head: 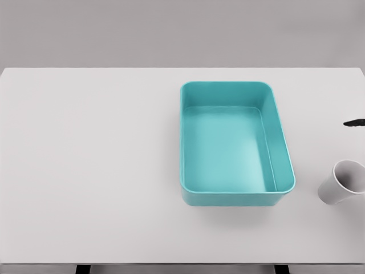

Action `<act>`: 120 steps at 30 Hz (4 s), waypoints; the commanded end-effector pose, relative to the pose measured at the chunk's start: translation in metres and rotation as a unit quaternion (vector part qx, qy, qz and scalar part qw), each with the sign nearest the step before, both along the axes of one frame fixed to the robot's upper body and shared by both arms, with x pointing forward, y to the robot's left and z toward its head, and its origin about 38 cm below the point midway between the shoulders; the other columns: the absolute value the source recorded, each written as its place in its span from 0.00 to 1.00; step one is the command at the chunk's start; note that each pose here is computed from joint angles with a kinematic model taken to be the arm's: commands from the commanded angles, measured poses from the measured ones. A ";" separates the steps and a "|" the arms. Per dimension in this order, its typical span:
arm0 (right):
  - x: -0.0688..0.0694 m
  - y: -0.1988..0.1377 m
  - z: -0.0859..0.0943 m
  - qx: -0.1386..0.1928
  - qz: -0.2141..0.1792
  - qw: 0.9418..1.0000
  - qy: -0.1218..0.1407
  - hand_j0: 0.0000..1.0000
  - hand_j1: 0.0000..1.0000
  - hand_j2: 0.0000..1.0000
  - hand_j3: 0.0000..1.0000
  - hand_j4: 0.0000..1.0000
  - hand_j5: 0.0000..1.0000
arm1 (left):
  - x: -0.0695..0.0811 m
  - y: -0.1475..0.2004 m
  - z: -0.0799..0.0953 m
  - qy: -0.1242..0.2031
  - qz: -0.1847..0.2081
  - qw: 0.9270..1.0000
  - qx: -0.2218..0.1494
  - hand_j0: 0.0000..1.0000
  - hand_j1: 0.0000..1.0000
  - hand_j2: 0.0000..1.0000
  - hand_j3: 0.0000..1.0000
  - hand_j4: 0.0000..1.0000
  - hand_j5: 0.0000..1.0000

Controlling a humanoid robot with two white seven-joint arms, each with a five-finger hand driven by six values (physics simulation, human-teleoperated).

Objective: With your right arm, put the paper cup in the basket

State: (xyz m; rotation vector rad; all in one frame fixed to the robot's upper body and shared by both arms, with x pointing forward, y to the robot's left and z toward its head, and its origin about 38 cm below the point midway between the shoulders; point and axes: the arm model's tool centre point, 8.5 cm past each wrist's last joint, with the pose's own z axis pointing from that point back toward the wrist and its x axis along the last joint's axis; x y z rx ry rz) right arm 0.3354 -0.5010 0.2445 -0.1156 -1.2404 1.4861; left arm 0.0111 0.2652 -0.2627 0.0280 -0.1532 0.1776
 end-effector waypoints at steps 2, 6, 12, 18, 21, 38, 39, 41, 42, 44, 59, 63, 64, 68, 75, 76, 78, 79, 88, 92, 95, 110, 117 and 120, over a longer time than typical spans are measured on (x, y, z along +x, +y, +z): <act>-0.005 -0.001 -0.005 -0.006 0.001 1.000 0.017 1.00 1.00 1.00 1.00 1.00 1.00 | 0.000 0.000 0.000 0.000 0.000 1.000 0.000 1.00 1.00 1.00 1.00 1.00 1.00; -0.007 -0.001 -0.010 -0.009 0.003 1.000 0.026 1.00 1.00 1.00 1.00 1.00 1.00 | 0.000 0.000 0.000 0.000 0.000 1.000 0.000 1.00 1.00 1.00 1.00 1.00 1.00; -0.014 0.000 -0.024 -0.019 0.009 0.998 0.052 1.00 1.00 1.00 1.00 1.00 1.00 | 0.000 0.000 0.000 0.000 0.000 1.000 0.000 1.00 1.00 1.00 1.00 1.00 1.00; -0.022 -0.002 -0.035 -0.039 0.013 0.996 0.075 1.00 1.00 1.00 1.00 1.00 1.00 | 0.000 0.000 0.000 0.000 0.000 1.000 0.000 1.00 1.00 1.00 1.00 1.00 1.00; -0.024 0.000 -0.039 -0.038 0.017 0.996 0.081 1.00 1.00 1.00 1.00 1.00 1.00 | 0.000 0.000 0.000 0.000 0.000 1.000 0.000 1.00 1.00 1.00 1.00 1.00 1.00; -0.022 0.018 -0.041 -0.015 0.036 0.996 0.076 1.00 1.00 1.00 1.00 1.00 1.00 | 0.000 0.000 0.000 0.000 0.000 1.000 0.000 1.00 1.00 1.00 1.00 1.00 1.00; -0.022 0.019 -0.042 -0.011 0.036 0.996 0.075 1.00 1.00 1.00 1.00 1.00 1.00 | 0.000 0.000 0.000 0.000 0.000 1.000 0.000 1.00 1.00 1.00 1.00 1.00 1.00; -0.021 0.020 -0.044 -0.007 0.037 0.997 0.074 1.00 1.00 1.00 1.00 1.00 1.00 | 0.000 0.000 0.000 0.000 0.000 1.000 0.000 1.00 1.00 1.00 1.00 1.00 1.00; -0.020 0.021 -0.045 -0.005 0.037 0.997 0.073 1.00 1.00 1.00 1.00 1.00 1.00 | 0.000 0.000 0.000 0.000 0.000 1.000 0.000 1.00 1.00 1.00 1.00 1.00 1.00; -0.020 0.021 -0.045 -0.003 0.035 0.997 0.072 1.00 1.00 1.00 1.00 1.00 1.00 | 0.000 0.000 0.000 0.000 0.000 1.000 0.000 1.00 1.00 1.00 1.00 1.00 1.00; -0.008 0.020 -0.050 0.016 0.020 0.998 0.051 1.00 1.00 1.00 1.00 1.00 1.00 | 0.000 0.000 0.000 0.000 0.000 1.000 0.000 1.00 1.00 1.00 1.00 1.00 1.00; -0.009 0.023 -0.054 0.015 0.024 0.998 0.055 1.00 1.00 1.00 1.00 1.00 1.00 | 0.000 0.000 0.000 0.000 0.000 1.000 0.000 1.00 1.00 1.00 1.00 1.00 1.00; -0.010 0.024 -0.055 0.016 0.025 0.998 0.056 1.00 1.00 1.00 1.00 1.00 1.00 | 0.000 0.000 0.000 0.000 0.000 1.000 0.000 1.00 1.00 1.00 1.00 1.00 1.00; -0.011 0.024 -0.060 0.016 0.026 0.998 0.062 1.00 1.00 1.00 1.00 1.00 1.00 | 0.000 0.000 0.000 0.000 0.000 1.000 0.000 1.00 1.00 1.00 1.00 1.00 1.00; -0.011 0.026 -0.063 0.018 0.027 0.997 0.064 1.00 1.00 1.00 1.00 1.00 1.00 | 0.000 0.000 0.000 0.000 0.000 1.000 0.000 1.00 1.00 1.00 1.00 1.00 1.00; -0.011 0.025 -0.063 0.018 0.026 0.997 0.064 1.00 1.00 1.00 1.00 1.00 1.00 | 0.000 0.000 0.000 0.000 0.000 1.000 0.000 1.00 1.00 1.00 1.00 1.00 1.00; -0.011 0.025 -0.064 0.018 0.025 0.997 0.064 0.92 0.92 0.92 0.92 0.92 0.92 | 0.000 0.000 0.000 0.000 0.000 1.000 0.000 1.00 1.00 1.00 1.00 1.00 1.00; -0.011 0.024 -0.064 0.018 0.024 0.997 0.064 0.88 0.88 0.88 0.88 0.88 0.88 | 0.000 0.000 0.000 0.000 0.000 1.000 0.000 1.00 1.00 1.00 1.00 1.00 1.00; -0.011 0.025 -0.063 0.018 0.024 0.998 0.063 0.78 0.78 0.78 0.78 0.78 0.78 | 0.000 0.000 0.000 0.000 0.000 1.000 0.000 1.00 1.00 1.00 1.00 1.00 1.00; -0.010 0.024 -0.061 0.020 0.023 0.998 0.059 0.79 0.79 0.79 0.79 0.79 0.79 | 0.000 0.000 0.000 0.000 0.000 1.000 0.000 1.00 1.00 1.00 1.00 1.00 1.00; -0.009 0.023 -0.059 0.022 0.021 0.998 0.057 0.79 0.79 0.79 0.79 0.79 0.79 | 0.000 0.000 0.000 0.000 0.000 1.000 0.000 1.00 1.00 1.00 1.00 1.00 1.00; 0.013 0.029 -0.025 0.060 0.012 0.998 -0.022 0.68 0.68 0.68 0.68 0.68 0.68 | 0.000 0.000 0.000 0.000 0.000 1.000 0.000 1.00 1.00 1.00 1.00 1.00 1.00; 0.026 0.033 -0.005 0.103 0.003 0.991 -0.082 0.69 0.69 0.69 0.69 0.69 0.69 | 0.000 0.000 0.000 0.000 0.000 1.000 0.000 1.00 1.00 1.00 1.00 1.00 1.00; 0.032 0.035 -0.006 0.130 -0.010 0.986 -0.104 0.69 0.69 0.69 0.69 0.69 0.69 | 0.000 0.000 0.000 0.000 0.000 1.000 0.000 1.00 1.00 1.00 1.00 1.00 1.00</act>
